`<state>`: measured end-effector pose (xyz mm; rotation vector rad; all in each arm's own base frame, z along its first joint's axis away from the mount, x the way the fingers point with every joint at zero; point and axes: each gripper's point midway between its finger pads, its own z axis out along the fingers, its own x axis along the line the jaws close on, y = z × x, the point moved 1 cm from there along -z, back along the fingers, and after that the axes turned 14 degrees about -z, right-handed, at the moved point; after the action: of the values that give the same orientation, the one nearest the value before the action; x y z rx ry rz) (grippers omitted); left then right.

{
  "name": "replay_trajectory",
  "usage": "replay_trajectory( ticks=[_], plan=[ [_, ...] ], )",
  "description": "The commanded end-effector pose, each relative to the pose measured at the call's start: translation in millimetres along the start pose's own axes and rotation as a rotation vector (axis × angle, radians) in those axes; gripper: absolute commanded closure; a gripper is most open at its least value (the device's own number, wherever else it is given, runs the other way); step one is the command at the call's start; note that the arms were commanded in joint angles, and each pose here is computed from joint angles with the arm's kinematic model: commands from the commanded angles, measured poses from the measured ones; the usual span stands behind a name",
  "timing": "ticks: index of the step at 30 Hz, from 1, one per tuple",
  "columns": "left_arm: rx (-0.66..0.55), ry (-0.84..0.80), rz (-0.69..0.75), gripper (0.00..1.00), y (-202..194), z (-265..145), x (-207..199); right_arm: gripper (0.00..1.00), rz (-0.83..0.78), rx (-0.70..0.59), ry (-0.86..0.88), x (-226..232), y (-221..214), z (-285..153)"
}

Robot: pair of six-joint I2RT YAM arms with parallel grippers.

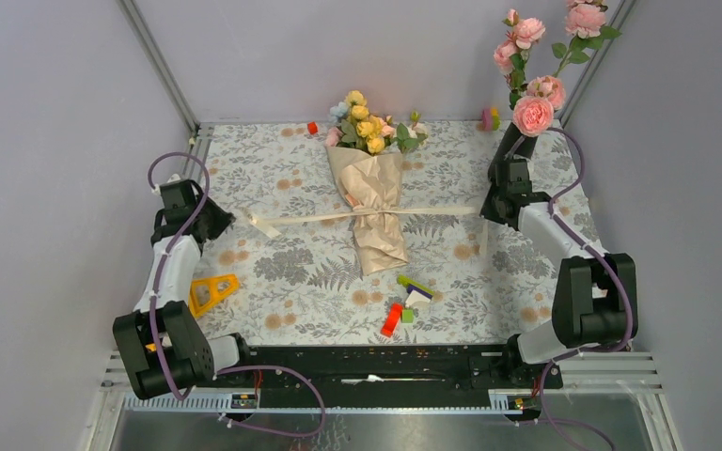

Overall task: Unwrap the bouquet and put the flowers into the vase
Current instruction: Untie the ribbon from the wrapping paper.

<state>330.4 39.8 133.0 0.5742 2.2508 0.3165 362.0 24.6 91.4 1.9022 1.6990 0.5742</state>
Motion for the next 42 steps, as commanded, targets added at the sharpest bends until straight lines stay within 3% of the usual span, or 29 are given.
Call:
replay_trajectory(
  ticks=[1, 13, 42],
  plan=[
    [-0.046, -0.055, 0.051, 1.0, 28, -14, -19, 1.0, 0.047, -0.036, -0.067, -20, 8, -8],
    [-0.044, -0.026, 0.105, 1.0, 37, -21, -13, 1.0, 0.099, -0.04, -0.084, -35, 5, -12],
    [-0.205, 0.057, 0.107, 1.0, 80, -47, 3, 1.0, 0.19, -0.042, -0.162, -84, -1, -17]
  ],
)
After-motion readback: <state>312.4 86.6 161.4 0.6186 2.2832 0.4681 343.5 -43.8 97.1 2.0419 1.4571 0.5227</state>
